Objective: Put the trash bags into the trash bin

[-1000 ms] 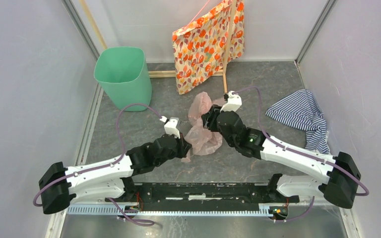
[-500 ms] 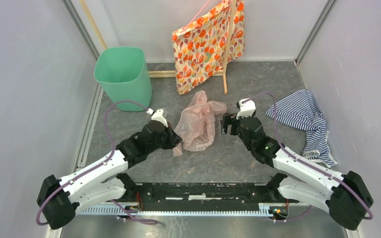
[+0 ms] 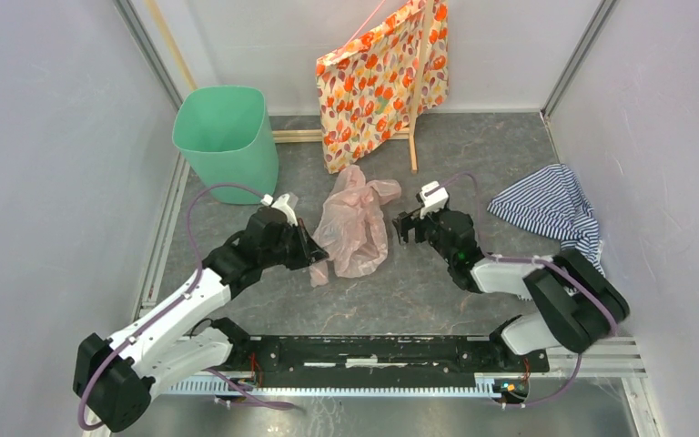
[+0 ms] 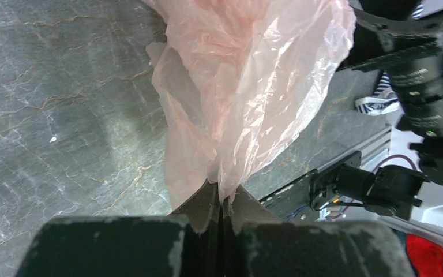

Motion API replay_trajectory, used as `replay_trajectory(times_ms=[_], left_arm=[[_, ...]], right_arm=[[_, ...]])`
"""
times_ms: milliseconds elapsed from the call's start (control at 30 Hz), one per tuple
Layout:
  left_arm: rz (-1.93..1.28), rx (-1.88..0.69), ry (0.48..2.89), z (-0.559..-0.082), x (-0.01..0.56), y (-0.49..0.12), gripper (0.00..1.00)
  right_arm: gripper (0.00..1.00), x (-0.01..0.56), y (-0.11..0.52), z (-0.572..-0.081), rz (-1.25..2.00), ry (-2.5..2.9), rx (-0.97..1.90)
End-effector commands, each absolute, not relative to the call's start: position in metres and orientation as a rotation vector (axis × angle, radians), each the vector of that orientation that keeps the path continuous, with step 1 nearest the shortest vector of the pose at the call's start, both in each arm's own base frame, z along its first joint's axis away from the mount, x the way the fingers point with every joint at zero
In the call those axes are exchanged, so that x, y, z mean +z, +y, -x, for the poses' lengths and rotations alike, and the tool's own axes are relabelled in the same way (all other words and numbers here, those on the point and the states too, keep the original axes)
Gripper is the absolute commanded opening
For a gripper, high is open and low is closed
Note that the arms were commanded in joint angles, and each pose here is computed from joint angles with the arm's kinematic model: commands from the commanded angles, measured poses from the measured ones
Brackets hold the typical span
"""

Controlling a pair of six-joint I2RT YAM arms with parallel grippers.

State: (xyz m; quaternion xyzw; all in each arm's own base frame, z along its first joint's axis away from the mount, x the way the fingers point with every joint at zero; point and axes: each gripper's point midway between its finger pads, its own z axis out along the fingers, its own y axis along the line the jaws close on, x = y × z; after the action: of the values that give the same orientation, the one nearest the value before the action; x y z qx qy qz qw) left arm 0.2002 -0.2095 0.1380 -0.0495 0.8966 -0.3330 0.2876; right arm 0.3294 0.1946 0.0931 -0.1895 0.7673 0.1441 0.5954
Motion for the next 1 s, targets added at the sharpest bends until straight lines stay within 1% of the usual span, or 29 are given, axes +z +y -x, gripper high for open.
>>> replay_trajectory(times_ms=[0, 200, 300, 433, 733, 967], left_arm=[[0.056, -0.959, 2.37, -0.2, 0.164, -0.216, 0.02], [0.03, -0.964, 2.372, -0.201, 0.175, -0.212, 0.02], [0.012, -0.971, 2.369, -0.202, 0.181, -0.212, 0.02], [-0.011, -0.973, 2.362, -0.205, 0.188, -0.211, 0.02], [-0.044, -1.01, 2.339, -0.211, 0.205, -0.213, 0.02], [-0.05, -1.01, 2.325, -0.21, 0.215, -0.21, 0.02]], right_arm=[[0.94, 0.154, 0.233, -0.357, 0.479, 1.509, 0.461], [0.95, 0.16, 0.256, -0.379, 0.496, 1.449, 0.503], [0.94, 0.16, 0.269, -0.391, 0.509, 1.446, 0.526], [0.9, 0.157, 0.283, -0.407, 0.533, 1.455, 0.541], [0.75, 0.141, 0.314, -0.422, 0.618, 1.493, 0.608], [0.75, 0.122, 0.338, -0.414, 0.684, 1.524, 0.624]])
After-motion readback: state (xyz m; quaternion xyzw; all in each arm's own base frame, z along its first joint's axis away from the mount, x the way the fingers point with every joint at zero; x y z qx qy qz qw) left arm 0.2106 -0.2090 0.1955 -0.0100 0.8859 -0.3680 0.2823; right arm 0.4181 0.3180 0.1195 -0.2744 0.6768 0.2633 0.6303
